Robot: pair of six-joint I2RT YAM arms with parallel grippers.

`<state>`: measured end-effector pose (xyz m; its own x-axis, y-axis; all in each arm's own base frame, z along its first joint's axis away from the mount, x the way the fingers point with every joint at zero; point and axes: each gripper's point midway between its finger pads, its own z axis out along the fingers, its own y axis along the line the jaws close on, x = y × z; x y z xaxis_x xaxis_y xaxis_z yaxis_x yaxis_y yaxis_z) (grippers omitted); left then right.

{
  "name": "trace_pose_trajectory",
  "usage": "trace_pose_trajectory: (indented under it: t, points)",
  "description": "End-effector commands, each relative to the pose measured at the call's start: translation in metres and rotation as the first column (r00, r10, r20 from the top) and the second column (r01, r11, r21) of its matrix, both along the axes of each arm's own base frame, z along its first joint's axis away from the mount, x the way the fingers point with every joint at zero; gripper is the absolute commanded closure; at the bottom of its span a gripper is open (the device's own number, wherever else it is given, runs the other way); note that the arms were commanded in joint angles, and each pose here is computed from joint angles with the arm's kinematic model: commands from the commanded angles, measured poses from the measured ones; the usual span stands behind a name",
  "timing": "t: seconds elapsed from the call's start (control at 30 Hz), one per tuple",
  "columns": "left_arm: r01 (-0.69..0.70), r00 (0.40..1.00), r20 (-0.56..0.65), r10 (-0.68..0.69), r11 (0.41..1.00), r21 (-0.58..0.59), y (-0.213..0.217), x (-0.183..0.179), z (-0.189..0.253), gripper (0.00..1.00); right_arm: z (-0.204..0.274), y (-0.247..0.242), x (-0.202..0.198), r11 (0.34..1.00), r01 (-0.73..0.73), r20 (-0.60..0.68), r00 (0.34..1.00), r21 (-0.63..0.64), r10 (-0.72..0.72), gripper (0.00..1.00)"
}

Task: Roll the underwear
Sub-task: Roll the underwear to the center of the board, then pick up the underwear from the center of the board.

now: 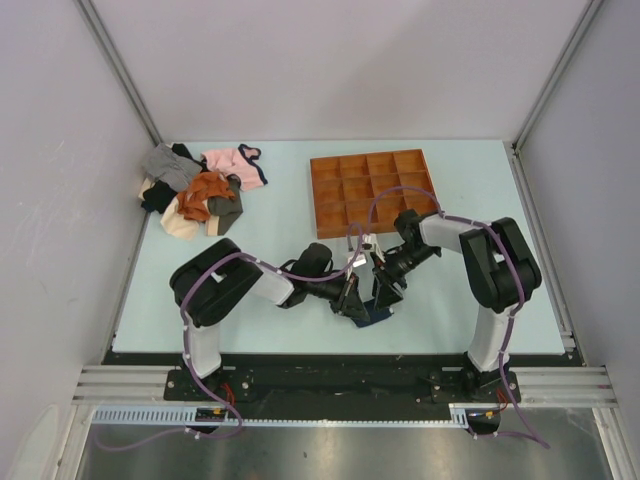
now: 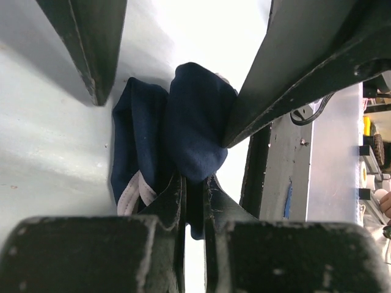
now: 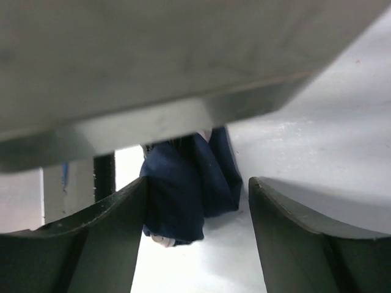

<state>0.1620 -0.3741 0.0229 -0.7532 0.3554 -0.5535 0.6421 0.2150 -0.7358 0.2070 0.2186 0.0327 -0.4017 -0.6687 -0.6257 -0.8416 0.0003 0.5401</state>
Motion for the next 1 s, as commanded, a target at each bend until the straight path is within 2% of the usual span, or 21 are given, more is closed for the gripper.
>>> trace_pose_trajectory:
  t: [0.0,0.07,0.17,0.2,0.3,0.37,0.4,0.47,0.5,0.6,0.97]
  points:
    - [-0.074,0.995,-0.048,0.092,0.952,0.297,0.046,-0.013,-0.078,0.91,-0.018,-0.015,-0.037,0.987,-0.11,-0.117,0.988,-0.117,0.096,0.36]
    - [-0.08,0.994,-0.043,0.097,0.952,0.294,0.046,-0.012,-0.077,0.92,-0.018,-0.016,-0.038,0.986,-0.116,-0.122,0.987,-0.121,0.101,0.41]
    - [-0.096,0.993,-0.036,0.112,0.951,0.293,0.047,-0.01,-0.076,0.91,-0.015,-0.017,-0.04,0.986,-0.123,-0.138,0.985,-0.115,0.107,0.52]
    - [-0.103,0.992,-0.035,0.118,0.951,0.29,0.048,-0.009,-0.075,0.91,-0.015,-0.017,-0.041,0.985,-0.132,-0.133,0.984,-0.109,0.117,0.59]
    - [-0.135,0.989,-0.02,0.146,0.951,0.28,0.05,-0.005,-0.072,0.89,-0.014,-0.019,-0.043,0.984,-0.137,-0.143,0.982,-0.113,0.12,0.69]
    - [-0.164,0.985,-0.004,0.171,0.951,0.262,0.05,-0.001,-0.068,0.88,-0.015,-0.021,-0.045,0.984,-0.138,-0.157,0.98,-0.116,0.119,0.69]
    - [-0.171,0.984,0.0,0.177,0.95,0.259,0.051,0.0,-0.067,0.87,-0.014,-0.02,-0.045,0.985,-0.132,-0.161,0.981,-0.114,0.113,0.67]
    - [-0.177,0.983,0.002,0.182,0.95,0.256,0.051,0.0,-0.067,0.87,-0.012,-0.019,-0.043,0.989,-0.111,-0.177,0.98,-0.099,0.093,0.56]
    - [-0.176,0.983,0.003,0.181,0.951,0.253,0.051,0.0,-0.066,0.87,-0.01,-0.019,-0.042,0.991,-0.103,-0.181,0.98,-0.089,0.085,0.47]
    - [-0.172,0.984,-0.002,0.178,0.952,0.255,0.051,-0.002,-0.068,0.87,-0.002,-0.02,-0.044,0.995,-0.09,-0.222,0.972,-0.051,0.077,0.38]
    - [-0.189,0.981,-0.004,0.196,0.95,0.249,0.051,-0.001,-0.068,0.88,-0.007,-0.024,-0.043,0.993,-0.083,-0.236,0.97,-0.085,0.061,0.38]
